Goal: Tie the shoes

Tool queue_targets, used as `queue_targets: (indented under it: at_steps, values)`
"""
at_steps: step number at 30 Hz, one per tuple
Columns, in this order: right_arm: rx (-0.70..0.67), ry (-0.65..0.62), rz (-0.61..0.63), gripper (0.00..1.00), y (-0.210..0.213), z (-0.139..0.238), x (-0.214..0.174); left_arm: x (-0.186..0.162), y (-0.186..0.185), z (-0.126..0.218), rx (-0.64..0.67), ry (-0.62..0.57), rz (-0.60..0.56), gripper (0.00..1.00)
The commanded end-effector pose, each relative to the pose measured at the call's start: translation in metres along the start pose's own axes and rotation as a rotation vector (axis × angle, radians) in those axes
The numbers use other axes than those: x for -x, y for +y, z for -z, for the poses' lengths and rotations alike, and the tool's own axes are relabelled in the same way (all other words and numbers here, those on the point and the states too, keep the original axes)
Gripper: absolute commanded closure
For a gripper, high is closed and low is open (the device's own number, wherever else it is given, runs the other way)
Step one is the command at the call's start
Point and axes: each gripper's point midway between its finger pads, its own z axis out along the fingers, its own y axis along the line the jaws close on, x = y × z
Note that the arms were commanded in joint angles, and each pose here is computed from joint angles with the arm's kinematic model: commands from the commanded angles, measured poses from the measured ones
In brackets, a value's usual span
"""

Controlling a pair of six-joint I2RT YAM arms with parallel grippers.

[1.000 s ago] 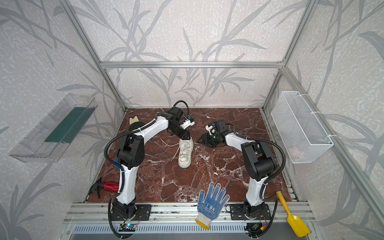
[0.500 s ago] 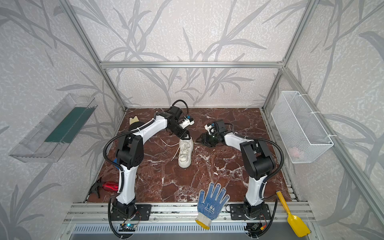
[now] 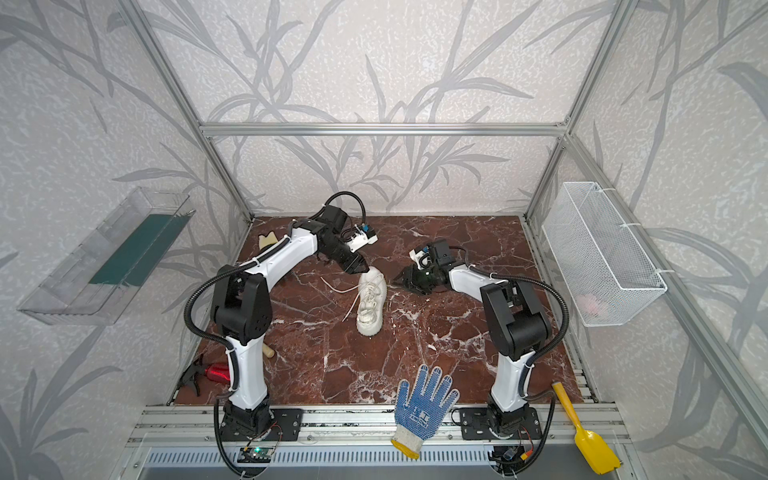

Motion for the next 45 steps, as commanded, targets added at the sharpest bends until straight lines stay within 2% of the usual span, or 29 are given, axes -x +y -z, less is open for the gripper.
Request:
queue_targets:
  at_steps: [1,5,11,37,40,45]
  values:
    - [-0.001,0.002,0.028,0.51,0.009,0.009,-0.005,-0.021,-0.004,0.011,-0.02,0.031,-0.117,0.57]
    - [-0.008,0.008,0.025,0.51,0.007,0.01,-0.007,-0.041,-0.002,0.007,-0.02,0.065,-0.198,0.6]
    - [-0.014,0.014,0.024,0.51,0.005,0.009,-0.008,-0.053,0.0,-0.003,-0.027,0.064,-0.272,0.65]
    - [-0.043,0.027,0.015,0.51,0.001,0.011,-0.013,-0.065,0.002,-0.041,-0.111,0.128,-0.308,0.66]
    - [-0.04,0.025,0.011,0.51,0.001,0.011,-0.013,-0.069,0.001,-0.045,-0.116,0.143,-0.308,0.71]
    - [-0.025,0.023,-0.009,0.51,0.0,0.008,-0.016,-0.072,0.002,-0.045,-0.114,0.169,-0.307,0.88]
